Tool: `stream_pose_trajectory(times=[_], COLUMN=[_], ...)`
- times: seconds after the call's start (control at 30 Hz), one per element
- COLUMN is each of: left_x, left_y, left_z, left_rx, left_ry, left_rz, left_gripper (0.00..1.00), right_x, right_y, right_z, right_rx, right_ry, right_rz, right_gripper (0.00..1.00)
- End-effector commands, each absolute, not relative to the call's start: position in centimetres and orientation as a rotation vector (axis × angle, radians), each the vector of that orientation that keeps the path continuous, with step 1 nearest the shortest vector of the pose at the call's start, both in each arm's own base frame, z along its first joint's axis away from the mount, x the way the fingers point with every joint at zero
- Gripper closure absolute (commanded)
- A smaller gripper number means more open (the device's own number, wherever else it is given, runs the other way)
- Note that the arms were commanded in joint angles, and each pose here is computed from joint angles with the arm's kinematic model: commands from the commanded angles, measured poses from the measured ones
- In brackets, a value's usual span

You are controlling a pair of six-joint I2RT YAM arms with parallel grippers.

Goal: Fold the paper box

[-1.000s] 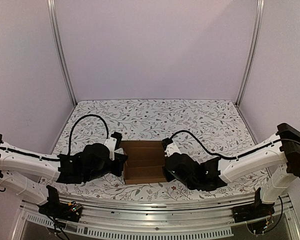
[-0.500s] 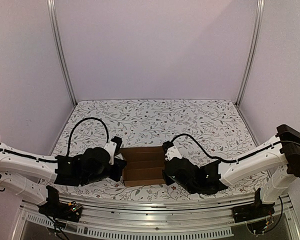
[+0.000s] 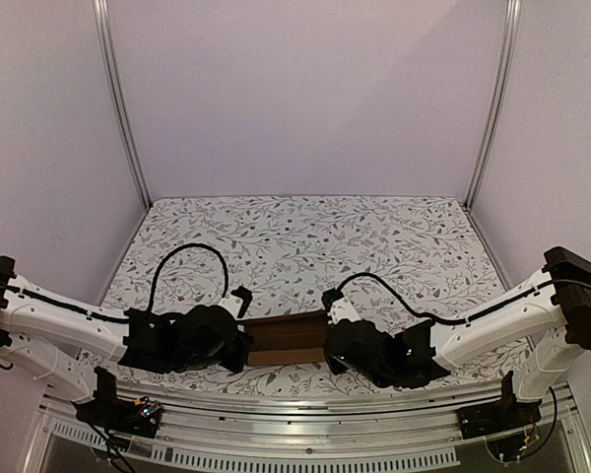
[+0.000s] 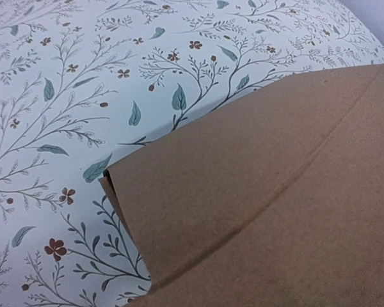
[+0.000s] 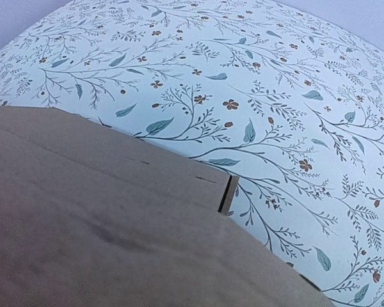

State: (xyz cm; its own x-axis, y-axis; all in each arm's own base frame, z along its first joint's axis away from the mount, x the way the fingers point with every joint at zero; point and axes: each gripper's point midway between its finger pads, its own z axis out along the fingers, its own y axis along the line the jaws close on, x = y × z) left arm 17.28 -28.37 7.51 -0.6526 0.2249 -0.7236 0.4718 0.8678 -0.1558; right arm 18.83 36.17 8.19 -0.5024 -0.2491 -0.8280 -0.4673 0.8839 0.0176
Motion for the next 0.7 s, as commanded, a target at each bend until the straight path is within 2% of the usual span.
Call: stream_pose_trajectory(times=[0.0, 0.13, 0.47, 0.67], left_x=[15.5, 15.6, 16.3, 16.7], left_y=[-28.0, -27.9, -27.8, -28.0], left_z=[6.0, 6.1, 5.5, 5.3], left_rx=[0.569, 0.566, 0.522, 0.513], left_ry=[2.372, 2.369, 2.377, 2.375], left_rz=[-0.380, -0.361, -0.280, -0.244], left_gripper=[1.00, 1.00, 1.00, 1.00], right_x=[17.5, 17.5, 17.0, 15.9], right_y=[35.0, 34.5, 33.9, 33.7], right_z=[5.9, 6.1, 7.9, 10.4], right_rx=[-0.554, -0.534, -0.511, -0.577], right_ry=[2.190, 2.192, 2.181, 2.166], right_rz=[0.258, 0.253, 0.325, 0.417], right_gripper=[0.99, 0.91, 0.58, 0.44])
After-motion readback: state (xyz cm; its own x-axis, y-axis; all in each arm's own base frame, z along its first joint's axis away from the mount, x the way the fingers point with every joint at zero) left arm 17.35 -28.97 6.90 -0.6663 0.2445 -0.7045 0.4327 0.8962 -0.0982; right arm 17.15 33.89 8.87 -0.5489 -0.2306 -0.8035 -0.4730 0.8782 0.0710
